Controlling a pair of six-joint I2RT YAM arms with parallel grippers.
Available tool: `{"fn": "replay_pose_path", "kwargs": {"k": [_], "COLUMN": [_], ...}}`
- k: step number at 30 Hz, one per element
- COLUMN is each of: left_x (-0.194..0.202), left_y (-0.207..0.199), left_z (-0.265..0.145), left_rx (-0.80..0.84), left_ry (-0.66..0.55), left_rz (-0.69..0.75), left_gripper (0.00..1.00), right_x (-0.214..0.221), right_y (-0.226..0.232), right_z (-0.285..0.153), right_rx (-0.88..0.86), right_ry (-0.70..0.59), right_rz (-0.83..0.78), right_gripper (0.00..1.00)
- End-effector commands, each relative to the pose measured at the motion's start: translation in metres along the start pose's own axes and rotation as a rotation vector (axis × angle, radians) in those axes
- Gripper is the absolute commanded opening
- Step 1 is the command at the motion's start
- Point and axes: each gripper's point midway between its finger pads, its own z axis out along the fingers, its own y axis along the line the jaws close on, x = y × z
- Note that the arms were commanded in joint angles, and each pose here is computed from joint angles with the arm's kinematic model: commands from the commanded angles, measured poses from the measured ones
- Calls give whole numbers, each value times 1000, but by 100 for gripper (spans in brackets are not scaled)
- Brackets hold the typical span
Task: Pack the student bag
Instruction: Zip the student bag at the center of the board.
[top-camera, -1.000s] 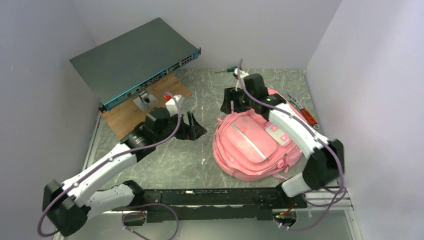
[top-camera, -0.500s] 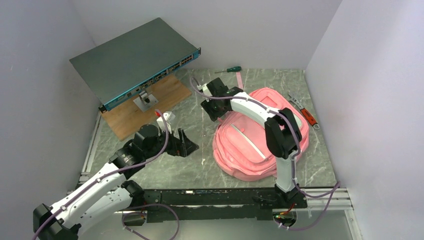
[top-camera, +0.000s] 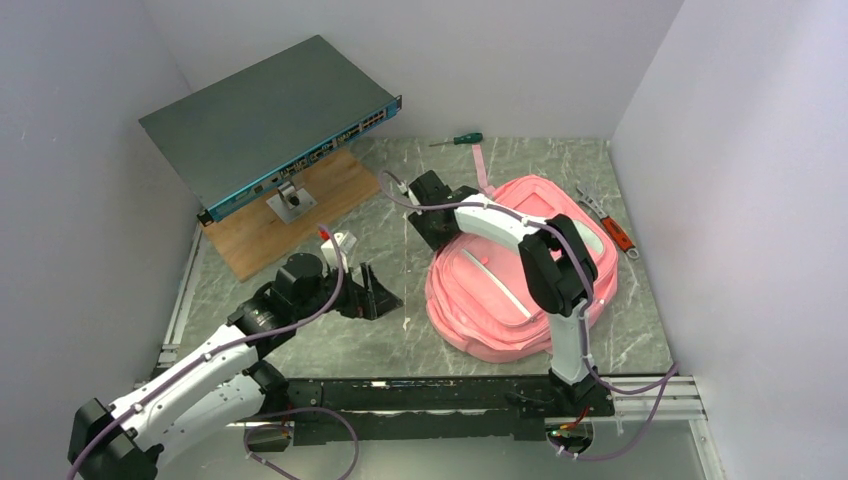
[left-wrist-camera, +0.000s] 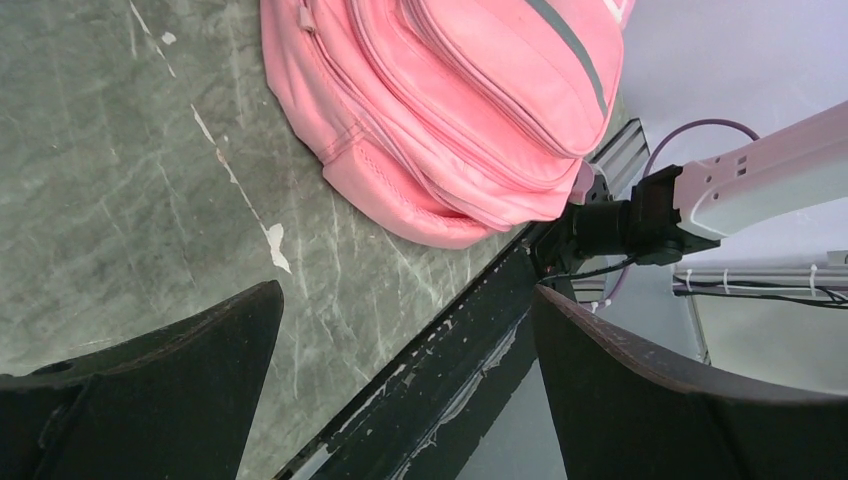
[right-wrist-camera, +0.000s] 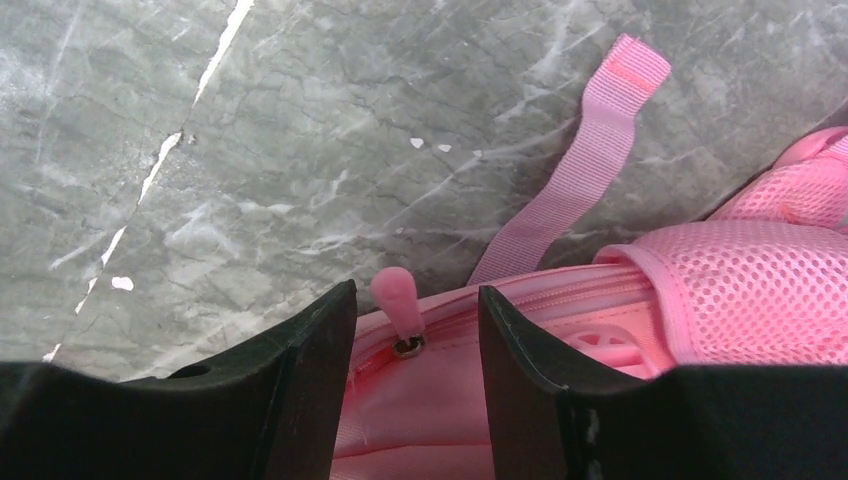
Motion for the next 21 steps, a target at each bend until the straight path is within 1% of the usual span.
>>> {"fn": "replay_pose_path", "kwargs": {"k": [1, 3, 4, 7, 8, 9, 10, 13, 16, 17, 18, 19, 21], "left_x": [-1, 1, 3, 11, 14, 16, 19, 28, 31, 32, 30, 32, 36], "left_y": [-11, -10, -9, -6, -5, -5, -4, -2, -3, -3, -7, -9, -13], "left_z": [6, 7, 9, 16, 19, 23, 27, 41, 56, 61, 67, 72, 87], "left_rx": [68, 74, 74, 90, 100, 113, 122, 151, 180, 187, 212, 214, 210], "left_ry": [-5, -3, 2, 16, 20, 25, 31, 70, 103, 112, 108, 118, 157], "left_rz": [-33, -54, -71, -134, -161, -187, -212, -284, -337, -355, -358, -358, -353], "left_gripper": [100, 100, 100, 97, 95, 93, 88, 76, 63, 60, 59, 61, 76], "right_x": [-4, -3, -3, -6, -8, -11, -13, -20, -26, -27, -29, -32, -37], "right_y": [3, 6, 7, 9, 11, 12, 13, 21, 29, 31, 33, 37, 43], "right_z": [1, 3, 4, 3, 0, -3, -6, -19, -31, -34, -37, -41, -49], "right_rx": [30, 17, 11, 5, -4, -15, -27, -80, -147, -166, -184, -216, -273], "right_ry": [-33, -40, -42, -61, -71, -84, -97, -139, -178, -186, -194, -203, -218], "right_rz": [-11, -14, -16, -15, -13, -10, -6, -4, 0, 4, 18, 31, 60], "right_gripper": [51, 50, 47, 30, 21, 11, 5, 0, 0, 0, 0, 0, 0]}}
